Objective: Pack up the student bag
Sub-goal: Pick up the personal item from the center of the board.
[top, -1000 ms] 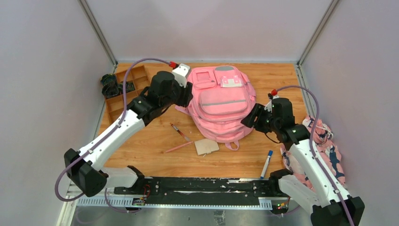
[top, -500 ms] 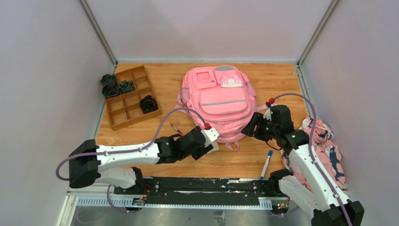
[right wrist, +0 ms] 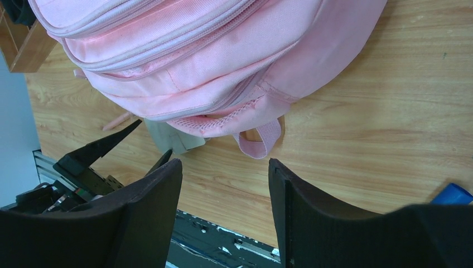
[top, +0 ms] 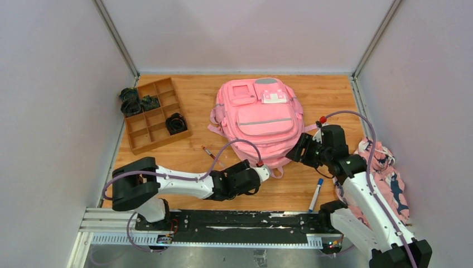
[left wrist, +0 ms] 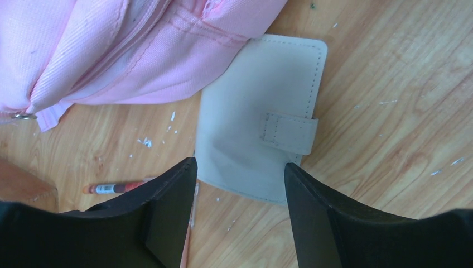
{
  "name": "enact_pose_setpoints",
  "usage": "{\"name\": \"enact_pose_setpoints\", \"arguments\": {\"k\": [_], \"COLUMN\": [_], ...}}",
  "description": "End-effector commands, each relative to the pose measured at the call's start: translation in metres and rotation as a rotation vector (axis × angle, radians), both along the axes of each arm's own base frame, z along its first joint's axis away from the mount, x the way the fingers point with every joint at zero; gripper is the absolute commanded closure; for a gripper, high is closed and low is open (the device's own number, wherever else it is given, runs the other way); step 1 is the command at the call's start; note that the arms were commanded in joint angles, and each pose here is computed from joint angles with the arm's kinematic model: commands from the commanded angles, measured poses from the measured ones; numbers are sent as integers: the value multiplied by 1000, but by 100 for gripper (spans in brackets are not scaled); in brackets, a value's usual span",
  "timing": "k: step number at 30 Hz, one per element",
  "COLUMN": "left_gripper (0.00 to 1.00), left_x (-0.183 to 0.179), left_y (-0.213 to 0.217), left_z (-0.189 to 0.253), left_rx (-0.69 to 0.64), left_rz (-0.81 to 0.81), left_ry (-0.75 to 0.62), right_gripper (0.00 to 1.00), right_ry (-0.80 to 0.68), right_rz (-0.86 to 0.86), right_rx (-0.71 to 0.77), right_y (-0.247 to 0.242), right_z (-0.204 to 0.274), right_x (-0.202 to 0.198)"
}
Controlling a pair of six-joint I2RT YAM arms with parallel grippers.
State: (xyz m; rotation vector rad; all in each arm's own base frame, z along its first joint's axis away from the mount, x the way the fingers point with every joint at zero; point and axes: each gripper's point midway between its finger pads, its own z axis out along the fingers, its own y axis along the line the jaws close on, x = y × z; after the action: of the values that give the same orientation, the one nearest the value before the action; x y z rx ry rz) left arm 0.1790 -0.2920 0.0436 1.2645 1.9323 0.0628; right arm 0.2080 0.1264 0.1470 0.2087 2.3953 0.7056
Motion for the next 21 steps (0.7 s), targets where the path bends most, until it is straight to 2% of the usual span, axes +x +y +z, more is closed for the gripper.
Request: {"name": "enact_pose_setpoints", "arguments": {"k": [1, 6, 12, 15, 18, 21], "left_gripper": [35, 36, 34, 34, 33, 28], "left_x": [1, -4, -18, -19, -6, 13], "left_y": [-21, -18, -24, -18, -2, 19], "left_z": [2, 3, 28, 43, 61, 73], "left_rx": [-52, -52, -161, -218, -373, -494], "left_rz": [-4, 32, 24, 56, 140, 246], "left_ry": [-16, 26, 103, 145, 206, 205], "right_gripper": [37, 37, 37, 37, 36, 34], "right_ry": [1, 1, 26, 95, 123, 124], "right_rz": [-20, -21, -29, -19, -28, -67], "right_rx": [3, 6, 15, 98, 223, 380], "right_y": [-3, -3, -3, 8, 27, 47], "right_z": [0, 1, -5, -17, -33, -46], "right_x": [0, 0, -7, -24, -36, -40]}}
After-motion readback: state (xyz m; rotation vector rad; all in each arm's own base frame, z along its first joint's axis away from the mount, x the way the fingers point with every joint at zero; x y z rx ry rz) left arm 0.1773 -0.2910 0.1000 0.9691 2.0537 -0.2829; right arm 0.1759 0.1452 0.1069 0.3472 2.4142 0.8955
